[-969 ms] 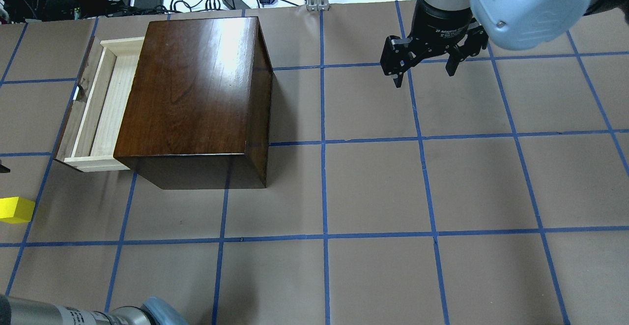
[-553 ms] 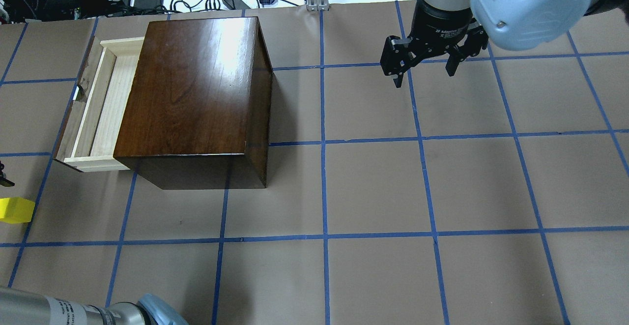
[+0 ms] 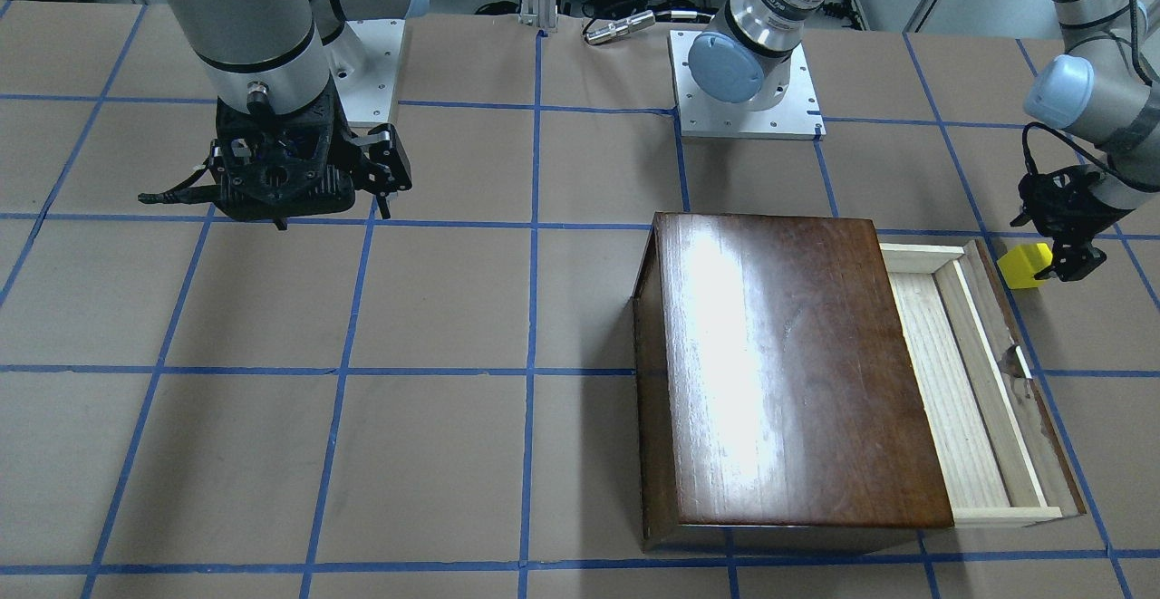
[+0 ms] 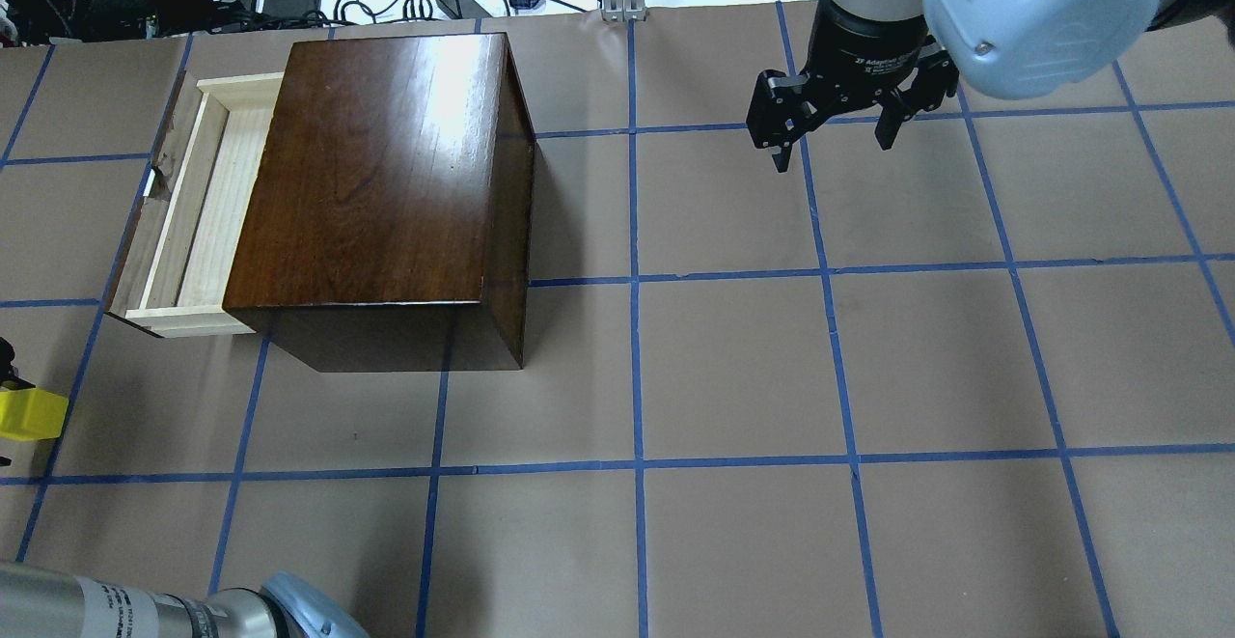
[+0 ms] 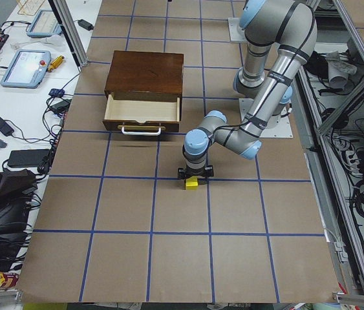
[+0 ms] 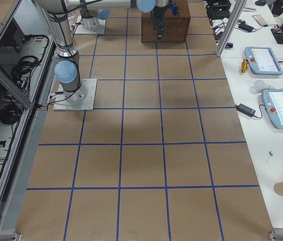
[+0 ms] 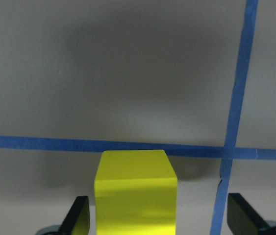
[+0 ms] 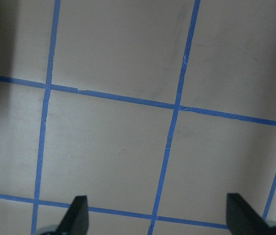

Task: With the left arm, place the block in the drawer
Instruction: 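Close the left gripper on the yellow cube and lift it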

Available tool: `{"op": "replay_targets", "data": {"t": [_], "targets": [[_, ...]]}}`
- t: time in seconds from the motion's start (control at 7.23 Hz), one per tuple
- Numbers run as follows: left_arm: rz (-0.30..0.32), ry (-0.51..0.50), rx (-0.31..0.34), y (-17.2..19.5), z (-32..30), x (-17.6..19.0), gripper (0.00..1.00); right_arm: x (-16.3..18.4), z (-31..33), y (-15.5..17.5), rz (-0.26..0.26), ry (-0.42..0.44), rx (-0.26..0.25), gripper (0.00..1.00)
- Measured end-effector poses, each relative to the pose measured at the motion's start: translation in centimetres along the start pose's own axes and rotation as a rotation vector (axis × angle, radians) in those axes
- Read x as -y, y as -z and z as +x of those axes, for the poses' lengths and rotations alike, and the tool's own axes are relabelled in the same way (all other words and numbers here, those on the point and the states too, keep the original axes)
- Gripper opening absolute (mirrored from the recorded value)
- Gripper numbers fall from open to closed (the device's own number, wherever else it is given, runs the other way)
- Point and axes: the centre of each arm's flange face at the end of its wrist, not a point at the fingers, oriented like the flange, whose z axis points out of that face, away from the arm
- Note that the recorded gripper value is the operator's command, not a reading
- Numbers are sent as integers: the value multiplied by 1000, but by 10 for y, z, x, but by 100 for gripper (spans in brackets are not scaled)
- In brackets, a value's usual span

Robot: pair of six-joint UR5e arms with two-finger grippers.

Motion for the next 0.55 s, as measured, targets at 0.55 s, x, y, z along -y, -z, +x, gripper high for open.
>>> {"op": "replay_targets", "data": {"t": [0.55], "targets": [[26,-22,24,-17,-3,-2,100,0,0,0,0,0,0,100]]}}
